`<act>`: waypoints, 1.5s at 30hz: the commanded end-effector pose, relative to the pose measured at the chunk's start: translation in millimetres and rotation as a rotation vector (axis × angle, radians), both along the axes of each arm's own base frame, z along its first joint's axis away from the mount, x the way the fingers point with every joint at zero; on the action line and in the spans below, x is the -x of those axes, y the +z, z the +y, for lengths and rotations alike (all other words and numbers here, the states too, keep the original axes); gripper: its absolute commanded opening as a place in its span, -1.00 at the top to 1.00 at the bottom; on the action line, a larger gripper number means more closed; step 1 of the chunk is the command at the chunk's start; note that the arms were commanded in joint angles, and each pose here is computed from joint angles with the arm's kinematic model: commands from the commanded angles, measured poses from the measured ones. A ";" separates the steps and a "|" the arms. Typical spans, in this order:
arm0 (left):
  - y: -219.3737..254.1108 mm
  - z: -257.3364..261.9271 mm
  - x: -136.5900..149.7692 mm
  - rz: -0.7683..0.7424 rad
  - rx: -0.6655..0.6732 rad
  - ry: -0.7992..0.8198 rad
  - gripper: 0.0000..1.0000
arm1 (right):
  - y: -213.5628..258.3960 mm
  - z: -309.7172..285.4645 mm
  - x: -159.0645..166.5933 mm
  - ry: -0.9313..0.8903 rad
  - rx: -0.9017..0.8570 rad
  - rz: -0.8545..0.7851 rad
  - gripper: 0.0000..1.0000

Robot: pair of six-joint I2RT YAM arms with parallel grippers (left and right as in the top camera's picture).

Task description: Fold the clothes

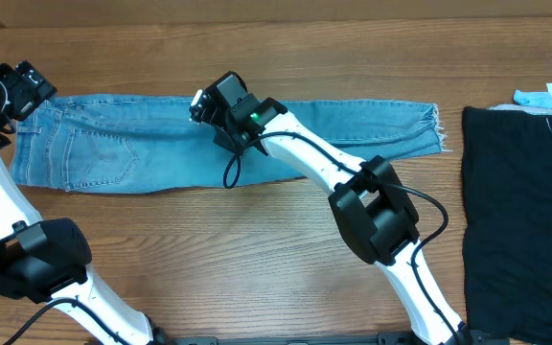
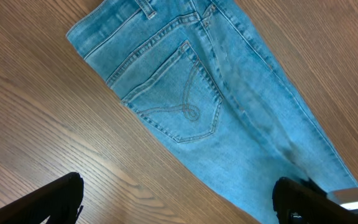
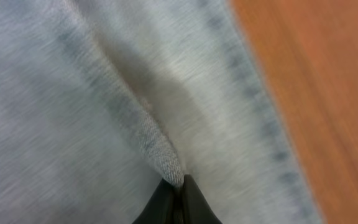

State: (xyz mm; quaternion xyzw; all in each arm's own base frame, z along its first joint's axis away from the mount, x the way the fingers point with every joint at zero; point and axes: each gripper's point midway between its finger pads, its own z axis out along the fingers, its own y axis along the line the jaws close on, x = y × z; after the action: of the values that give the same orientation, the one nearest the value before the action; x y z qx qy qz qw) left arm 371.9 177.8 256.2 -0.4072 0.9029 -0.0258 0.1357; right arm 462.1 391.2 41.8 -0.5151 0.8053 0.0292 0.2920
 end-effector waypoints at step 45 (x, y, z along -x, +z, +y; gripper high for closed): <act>-3.2 -1.2 -2.0 0.005 0.007 -0.012 -1.00 | -10.3 -296.2 -20.1 -1.105 -0.094 0.500 0.92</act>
State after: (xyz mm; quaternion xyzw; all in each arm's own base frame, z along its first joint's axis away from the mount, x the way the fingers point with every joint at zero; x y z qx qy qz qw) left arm 372.2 177.3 256.3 -0.4069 0.9029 -0.0277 0.1358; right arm 477.2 100.6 46.5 0.0013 0.9962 0.0276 0.0825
